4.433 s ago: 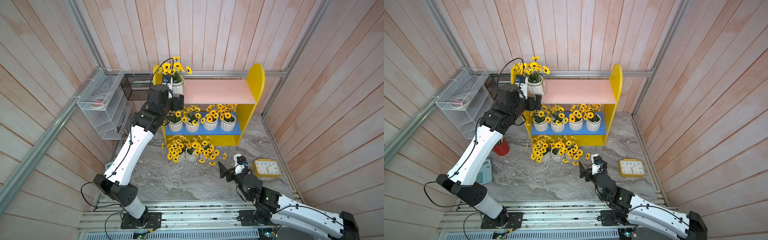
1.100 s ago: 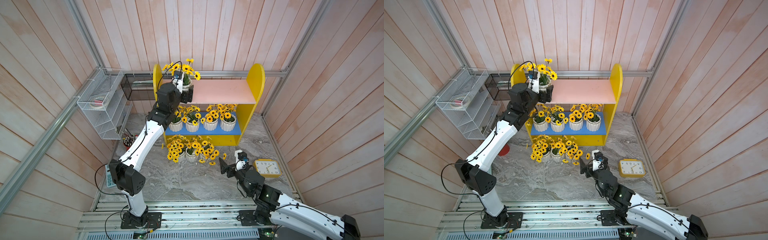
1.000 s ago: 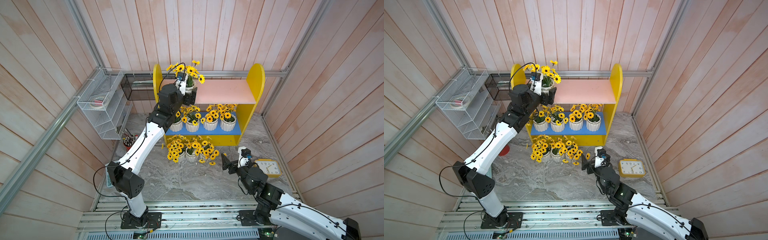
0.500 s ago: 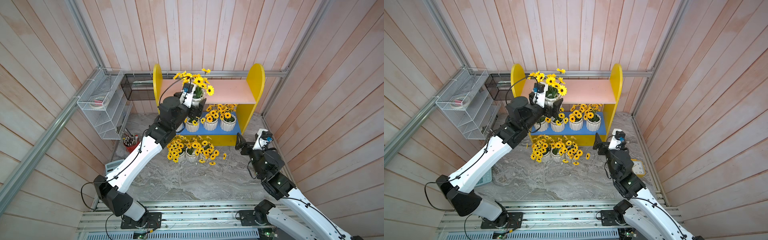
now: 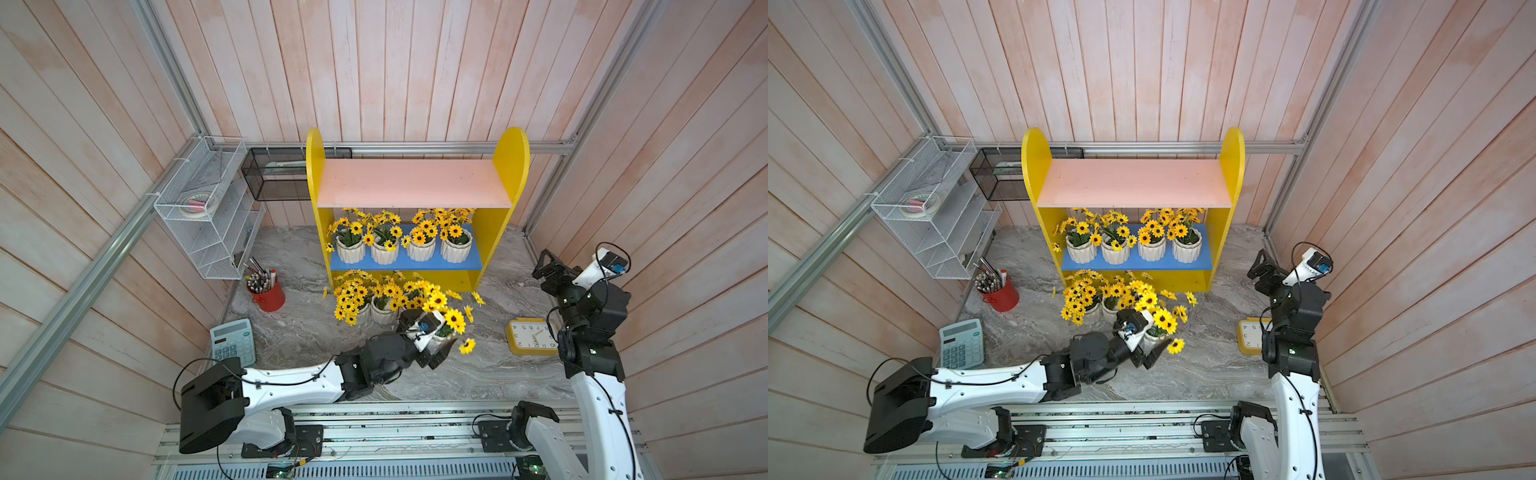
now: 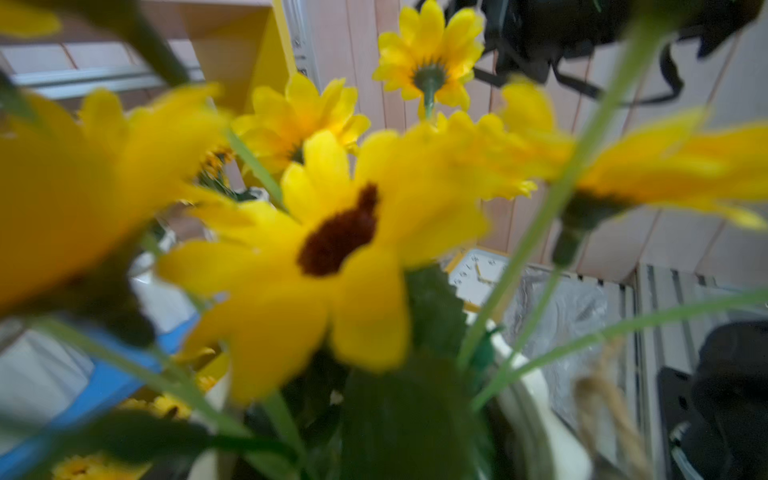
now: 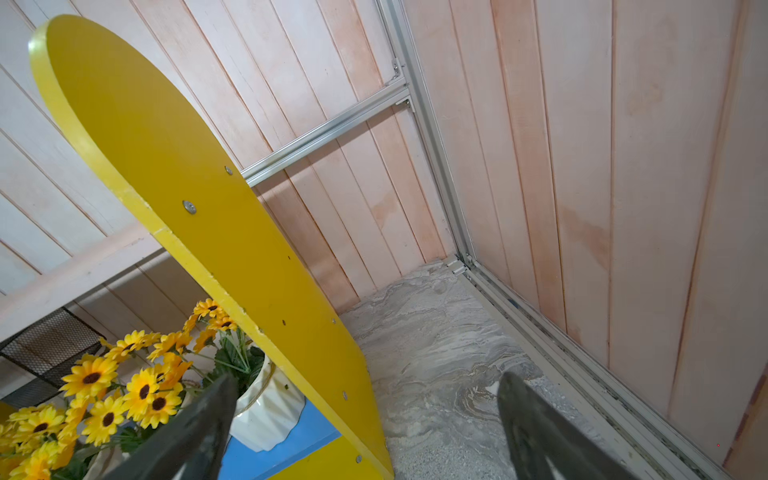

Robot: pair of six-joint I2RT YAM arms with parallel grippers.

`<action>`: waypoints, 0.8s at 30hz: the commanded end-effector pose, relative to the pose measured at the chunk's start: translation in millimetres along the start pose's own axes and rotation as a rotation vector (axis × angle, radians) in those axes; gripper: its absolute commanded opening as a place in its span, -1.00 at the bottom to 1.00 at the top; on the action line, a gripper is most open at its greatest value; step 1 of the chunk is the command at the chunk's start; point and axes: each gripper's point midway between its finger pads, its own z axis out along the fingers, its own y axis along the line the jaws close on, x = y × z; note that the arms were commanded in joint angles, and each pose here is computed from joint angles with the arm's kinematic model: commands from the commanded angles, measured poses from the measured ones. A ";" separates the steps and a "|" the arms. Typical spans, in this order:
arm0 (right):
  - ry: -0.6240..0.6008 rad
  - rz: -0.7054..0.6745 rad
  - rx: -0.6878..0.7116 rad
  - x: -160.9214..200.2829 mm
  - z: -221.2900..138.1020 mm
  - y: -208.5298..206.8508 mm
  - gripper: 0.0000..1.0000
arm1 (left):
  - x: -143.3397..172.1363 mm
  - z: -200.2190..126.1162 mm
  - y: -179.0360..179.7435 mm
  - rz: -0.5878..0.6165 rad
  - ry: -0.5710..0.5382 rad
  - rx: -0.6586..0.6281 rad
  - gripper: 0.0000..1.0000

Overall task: Take the sunflower pots off the shelves
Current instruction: Place the sunflower pot at the center of the board.

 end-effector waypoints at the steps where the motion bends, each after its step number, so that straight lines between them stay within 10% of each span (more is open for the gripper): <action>1: 0.041 0.059 -0.148 11.9 -4.8 21.7 0.95 | -52.9 -11.5 10.3 -0.090 -0.309 -0.094 -1.00; 24: 0.145 0.128 -0.244 64.1 -19.5 22.4 0.72 | 78.1 97.4 -28.0 -0.079 -0.268 -0.030 -1.00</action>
